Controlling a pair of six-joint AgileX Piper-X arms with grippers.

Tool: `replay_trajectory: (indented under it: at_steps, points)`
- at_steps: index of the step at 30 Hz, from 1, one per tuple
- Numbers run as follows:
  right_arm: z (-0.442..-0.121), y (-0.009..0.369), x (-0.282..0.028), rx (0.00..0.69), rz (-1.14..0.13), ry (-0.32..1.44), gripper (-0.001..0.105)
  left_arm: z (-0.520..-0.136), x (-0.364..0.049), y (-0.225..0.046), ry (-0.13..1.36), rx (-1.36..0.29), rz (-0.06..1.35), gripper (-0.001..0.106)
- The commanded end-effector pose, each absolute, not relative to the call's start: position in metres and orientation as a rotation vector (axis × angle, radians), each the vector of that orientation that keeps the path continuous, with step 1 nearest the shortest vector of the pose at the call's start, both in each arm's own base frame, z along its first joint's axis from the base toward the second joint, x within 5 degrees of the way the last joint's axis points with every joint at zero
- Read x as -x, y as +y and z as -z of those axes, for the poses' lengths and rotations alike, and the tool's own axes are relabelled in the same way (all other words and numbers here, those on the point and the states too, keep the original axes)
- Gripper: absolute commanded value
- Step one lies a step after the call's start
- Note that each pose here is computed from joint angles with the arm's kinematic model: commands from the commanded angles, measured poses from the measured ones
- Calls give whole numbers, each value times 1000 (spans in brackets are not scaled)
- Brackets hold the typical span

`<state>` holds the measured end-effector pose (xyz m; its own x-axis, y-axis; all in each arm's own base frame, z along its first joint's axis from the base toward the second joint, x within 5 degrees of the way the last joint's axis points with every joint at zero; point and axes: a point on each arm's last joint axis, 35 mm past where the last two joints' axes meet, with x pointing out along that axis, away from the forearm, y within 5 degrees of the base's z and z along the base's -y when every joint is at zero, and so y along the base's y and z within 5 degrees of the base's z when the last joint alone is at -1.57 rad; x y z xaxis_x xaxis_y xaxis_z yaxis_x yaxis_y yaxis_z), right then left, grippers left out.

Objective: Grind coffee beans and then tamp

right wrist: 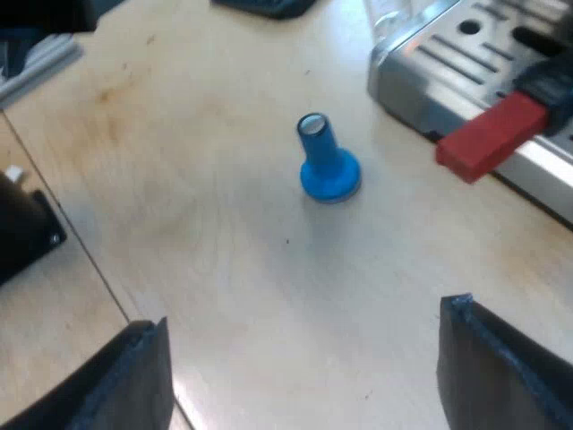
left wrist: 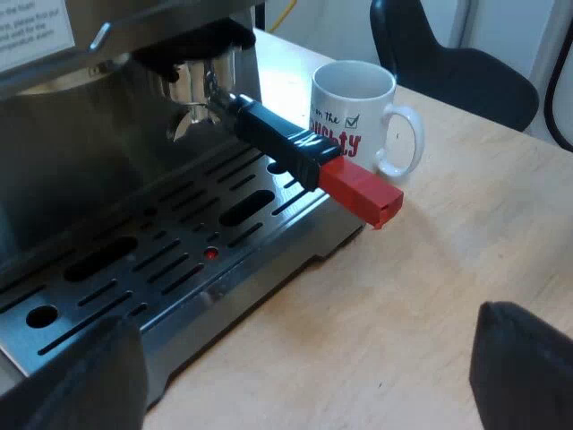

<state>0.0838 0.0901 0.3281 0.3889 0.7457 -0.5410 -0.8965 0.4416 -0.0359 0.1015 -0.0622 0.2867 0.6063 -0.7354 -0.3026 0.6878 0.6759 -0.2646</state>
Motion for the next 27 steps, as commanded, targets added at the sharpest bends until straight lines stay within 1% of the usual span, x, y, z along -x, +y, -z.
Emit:
replay_trajectory:
  at_steps: [1, 2, 4, 6, 8, 10, 11, 13, 16, 17, 19, 20, 21, 23, 26, 27]
  points:
    - [-329, 113, -84, 444, -1084, 450, 63, -286, -102, -63, 393, 123, 836, 86]
    - [-327, 119, -84, 471, -1072, 446, 60, -286, -102, -63, 393, 123, 836, 86]
    - [-325, 126, -82, 494, -1052, 439, 54, -286, -102, -63, 393, 123, 836, 86]
    - [-319, 140, -80, 488, -1045, 463, 40, -286, -102, -63, 393, 123, 836, 86]
    - [-313, 150, -78, 474, -1040, 477, 30, -286, -102, -63, 393, 123, 836, 86]
    - [-303, 160, -76, 445, -1001, 513, 25, -286, -102, -63, 393, 123, 836, 86]
    - [-300, 162, -75, 433, -988, 529, 24, -286, -102, -63, 393, 123, 836, 86]
    - [-289, 170, -74, 406, -909, 564, 24, -286, -102, -63, 393, 123, 836, 86]
    - [-278, 179, -73, 389, -859, 574, 24, -286, -102, -63, 393, 123, 836, 86]
    - [-275, 180, -73, 374, -850, 578, 24, -286, -102, -63, 393, 123, 836, 86]
    - [-267, 187, -75, 320, -834, 573, 24, -286, -102, -63, 393, 123, 836, 86]
    - [-264, 188, -75, 314, -832, 576, 24, -286, -102, -63, 393, 123, 836, 86]
    - [-260, 191, -76, 291, -831, 572, 23, -286, -102, -63, 393, 123, 836, 86]
    - [-255, 194, -78, 278, -825, 553, 20, -286, -102, -63, 393, 123, 836, 86]
    - [-248, 197, -79, 265, -806, 538, 10, -286, -102, -63, 393, 123, 836, 86]
    - [-245, 198, -80, 259, -782, 529, 3, -286, -102, -63, 393, 123, 836, 86]
